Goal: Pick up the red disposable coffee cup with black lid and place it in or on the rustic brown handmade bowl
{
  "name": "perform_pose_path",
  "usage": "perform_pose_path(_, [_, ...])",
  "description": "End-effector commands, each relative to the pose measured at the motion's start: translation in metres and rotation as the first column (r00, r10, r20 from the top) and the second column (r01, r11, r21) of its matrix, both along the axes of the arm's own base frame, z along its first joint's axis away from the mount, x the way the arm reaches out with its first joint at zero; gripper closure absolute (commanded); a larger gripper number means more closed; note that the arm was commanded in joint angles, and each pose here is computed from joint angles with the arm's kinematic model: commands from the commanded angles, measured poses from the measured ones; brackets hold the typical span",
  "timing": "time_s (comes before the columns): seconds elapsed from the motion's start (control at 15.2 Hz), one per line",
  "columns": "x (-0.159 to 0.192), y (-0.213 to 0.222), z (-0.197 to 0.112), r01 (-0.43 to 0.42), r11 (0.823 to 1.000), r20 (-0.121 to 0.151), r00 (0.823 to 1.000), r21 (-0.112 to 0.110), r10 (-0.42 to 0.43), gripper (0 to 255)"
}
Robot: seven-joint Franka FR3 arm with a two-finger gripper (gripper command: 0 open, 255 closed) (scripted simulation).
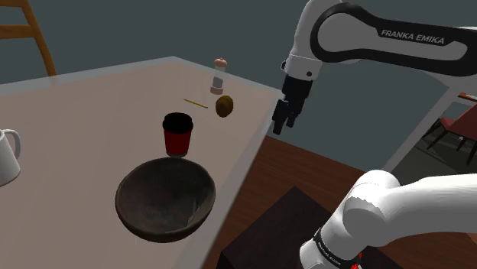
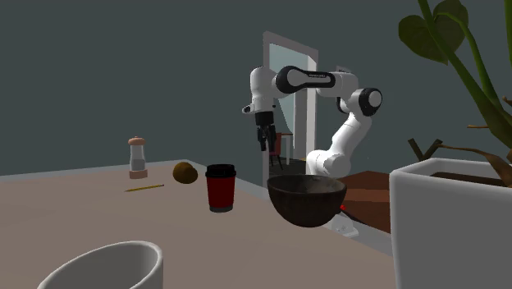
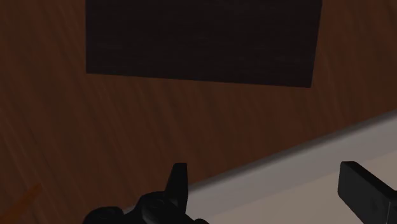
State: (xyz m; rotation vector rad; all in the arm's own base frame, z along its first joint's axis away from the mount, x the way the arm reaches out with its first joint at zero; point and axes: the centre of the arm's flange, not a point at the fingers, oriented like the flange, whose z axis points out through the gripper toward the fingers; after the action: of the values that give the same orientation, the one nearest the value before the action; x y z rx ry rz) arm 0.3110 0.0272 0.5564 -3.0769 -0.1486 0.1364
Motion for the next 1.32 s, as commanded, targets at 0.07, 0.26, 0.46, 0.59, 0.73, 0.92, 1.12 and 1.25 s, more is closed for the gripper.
perform_pose_path(0.07, [0.007, 0.01, 0.0, 0.008, 1.0, 0.007, 1.0, 0.0, -0.008, 0])
perform_pose_path(0.26, [0.028, 0.041, -0.001, 0.031, 1.0, 0.03, 0.999, 0.0, -0.031, 0])
perform_pose_path(0.46, [0.051, 0.07, -0.001, 0.054, 0.999, 0.052, 0.997, 0.001, -0.054, 0])
perform_pose_path(0.59, [0.066, 0.09, -0.001, 0.069, 0.998, 0.067, 0.995, 0.002, -0.069, 0])
perform_pose_path(0.73, [0.081, 0.109, -0.001, 0.084, 0.996, 0.082, 0.993, 0.003, -0.084, 0])
perform_pose_path(0.92, [0.105, 0.138, 0.0, 0.107, 0.994, 0.105, 0.989, 0.005, -0.107, 0])
perform_pose_path(1.12, [0.129, 0.166, 0.002, 0.13, 0.991, 0.127, 0.983, 0.007, -0.13, 0])
perform_pose_path(1.25, [0.146, 0.184, 0.003, 0.145, 0.989, 0.141, 0.979, 0.009, -0.145, 0])
